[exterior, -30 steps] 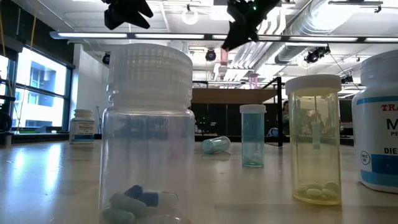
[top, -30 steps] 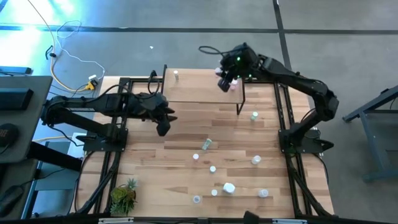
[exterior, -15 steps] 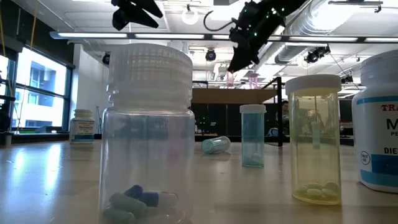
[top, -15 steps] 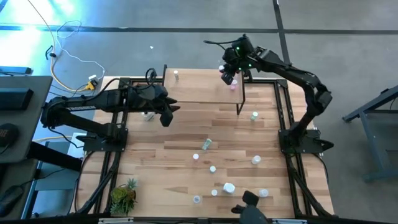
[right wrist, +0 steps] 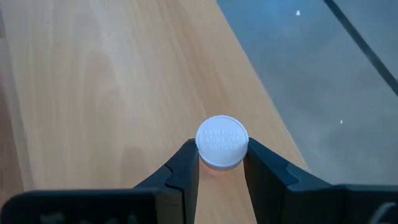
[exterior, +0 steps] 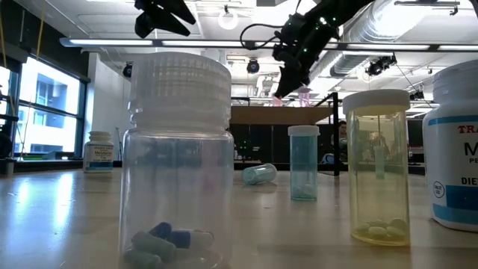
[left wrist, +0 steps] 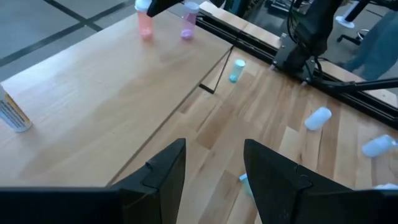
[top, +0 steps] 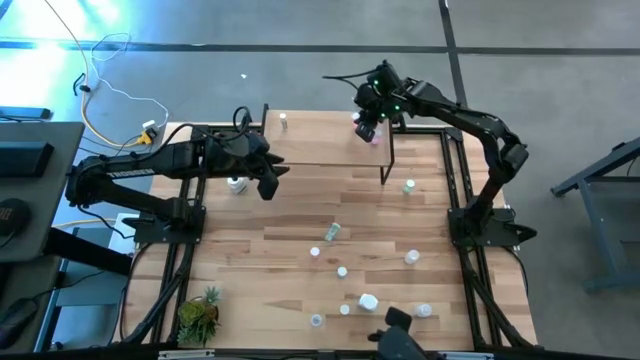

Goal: Pick and place medicine bottles onto shelf by color
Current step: Put the right pink pill bottle on the shelf, then put the top white pill bottle on the shelf

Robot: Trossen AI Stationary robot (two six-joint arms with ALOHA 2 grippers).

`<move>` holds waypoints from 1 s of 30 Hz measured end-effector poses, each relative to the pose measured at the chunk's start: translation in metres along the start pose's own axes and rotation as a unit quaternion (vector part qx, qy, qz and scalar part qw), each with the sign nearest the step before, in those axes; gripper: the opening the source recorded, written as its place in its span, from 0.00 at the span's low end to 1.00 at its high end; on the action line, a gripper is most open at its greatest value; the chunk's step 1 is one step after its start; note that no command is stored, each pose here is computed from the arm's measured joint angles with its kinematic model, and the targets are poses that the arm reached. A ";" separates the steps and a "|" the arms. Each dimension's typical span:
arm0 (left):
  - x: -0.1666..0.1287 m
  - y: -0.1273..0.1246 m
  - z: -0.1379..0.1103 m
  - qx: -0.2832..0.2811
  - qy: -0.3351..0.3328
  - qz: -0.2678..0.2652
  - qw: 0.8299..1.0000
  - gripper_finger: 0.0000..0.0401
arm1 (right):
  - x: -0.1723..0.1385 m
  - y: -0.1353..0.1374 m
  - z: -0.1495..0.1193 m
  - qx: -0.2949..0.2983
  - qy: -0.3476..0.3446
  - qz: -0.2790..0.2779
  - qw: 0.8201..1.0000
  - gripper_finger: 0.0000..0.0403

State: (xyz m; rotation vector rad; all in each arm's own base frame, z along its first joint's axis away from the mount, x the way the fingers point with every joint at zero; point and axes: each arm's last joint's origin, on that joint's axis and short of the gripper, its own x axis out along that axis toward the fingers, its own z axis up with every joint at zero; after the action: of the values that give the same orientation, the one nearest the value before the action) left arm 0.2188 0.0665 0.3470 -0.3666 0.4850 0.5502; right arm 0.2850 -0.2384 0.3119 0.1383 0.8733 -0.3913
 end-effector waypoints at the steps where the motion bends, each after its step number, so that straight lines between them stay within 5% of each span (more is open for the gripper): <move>1: 0.000 0.000 0.000 -0.001 0.000 -0.001 1.000 0.38 | 0.000 0.000 -0.001 0.001 0.003 0.001 1.000 0.23; 12: 0.000 0.000 0.000 -0.001 0.001 -0.001 1.000 0.38 | -0.001 0.001 -0.004 0.014 0.020 0.002 1.000 0.24; 30: 0.000 0.001 -0.006 0.003 0.034 -0.010 0.999 0.39 | -0.009 0.001 0.002 0.018 0.020 0.001 1.000 0.41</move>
State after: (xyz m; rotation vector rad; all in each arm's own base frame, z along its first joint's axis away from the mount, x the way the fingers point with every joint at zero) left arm 0.2163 0.0646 0.3422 -0.3839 0.5482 0.5185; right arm 0.2817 -0.2356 0.3205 0.1812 0.9058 -0.4028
